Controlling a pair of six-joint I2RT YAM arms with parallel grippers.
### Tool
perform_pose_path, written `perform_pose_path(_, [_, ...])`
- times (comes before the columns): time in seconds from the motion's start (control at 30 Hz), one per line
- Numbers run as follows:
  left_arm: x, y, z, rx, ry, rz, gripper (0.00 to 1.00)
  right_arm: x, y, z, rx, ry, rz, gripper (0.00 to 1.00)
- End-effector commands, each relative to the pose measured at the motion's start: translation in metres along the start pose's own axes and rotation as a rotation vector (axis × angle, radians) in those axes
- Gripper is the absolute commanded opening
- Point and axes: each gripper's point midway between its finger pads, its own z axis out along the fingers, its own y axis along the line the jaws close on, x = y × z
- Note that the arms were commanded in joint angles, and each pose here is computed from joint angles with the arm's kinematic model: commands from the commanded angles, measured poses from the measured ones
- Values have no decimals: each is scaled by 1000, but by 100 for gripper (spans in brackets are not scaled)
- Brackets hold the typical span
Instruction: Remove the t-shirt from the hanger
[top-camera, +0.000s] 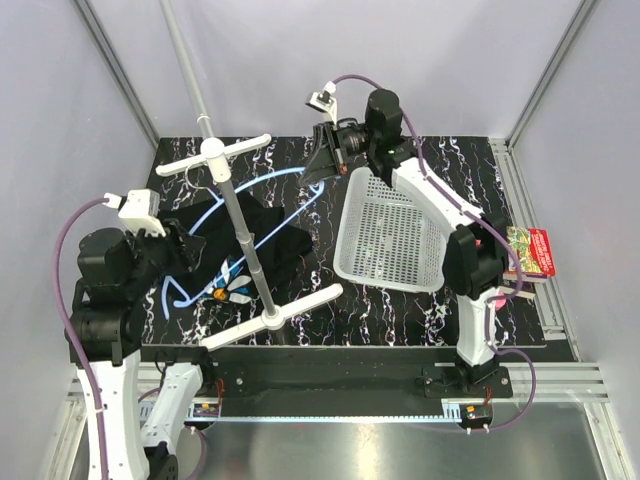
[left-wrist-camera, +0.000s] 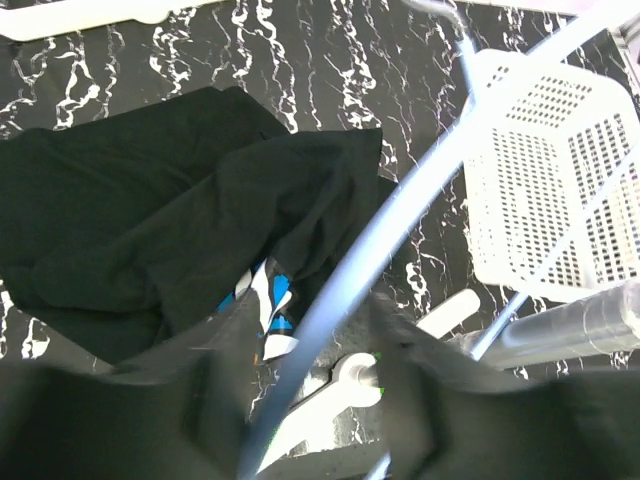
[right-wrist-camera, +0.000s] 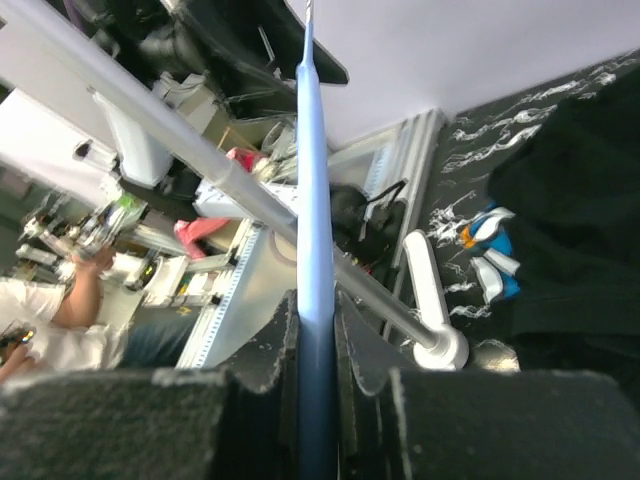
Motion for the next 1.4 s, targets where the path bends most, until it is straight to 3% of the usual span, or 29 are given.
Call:
perform_pose_path(0.0, [-12,-14,-16,49,-69,23,38,-1,76,3,-92,144,-227,0])
perform_pose_path(0.03, [-11,-16,-18,63,-70,24,22,-6,67,6,-89,149,-229,0])
perform_pose_path(0.13, [-16,-24,-26,90,-95,19,0,-9,60,11,-86,153,-181,0])
perform_pose_path(0.4, [-40,2,-37,-88,-209,-45,0,-27,74,9,-104,90,-152,0])
perform_pose_path(0.53, [-39,7,-28,-101,-223,-71,0,-46,63,-1,-93,-29,-51,0])
perform_pose_path(0.6, [-41,11,-26,-122,-225,-76,0,-53,39,-3,-31,-85,-12,0])
perform_pose_path(0.63, [-42,12,-26,-129,-231,-72,0,-74,47,-5,47,-175,-60,0])
perform_pose_path(0.67, [-43,14,-27,-143,-239,-72,0,-52,7,-10,228,-148,6,0])
perform_pose_path(0.7, [-46,16,-27,-151,-252,-71,0,-55,4,-10,284,-155,9,0])
perform_pose_path(0.8, [-53,21,-28,-175,-296,-63,0,-56,-4,-12,289,-169,67,1])
perform_pose_path(0.9, [-62,27,-30,-204,-366,-52,0,-52,-17,-16,365,-202,83,17])
perform_pose_path(0.93, [-64,30,-31,-217,-384,-28,0,-48,-21,-17,378,-205,101,27])
perform_pose_path(0.97, [-68,40,-33,-272,-411,-20,0,-47,-26,-18,398,-212,108,45])
perform_pose_path(1.0, [-72,46,-32,-301,-436,-9,0,-47,-34,-22,452,-240,121,52])
perform_pose_path(1.13, [-85,65,-38,-409,-511,33,0,-47,-39,-22,474,-251,129,70])
perform_pose_path(1.17, [-92,63,-40,-402,-548,42,0,-48,-40,-23,475,-254,127,81])
perform_pose_path(1.37, [-109,55,-36,-365,-579,150,0,-59,-38,-63,653,-373,127,100])
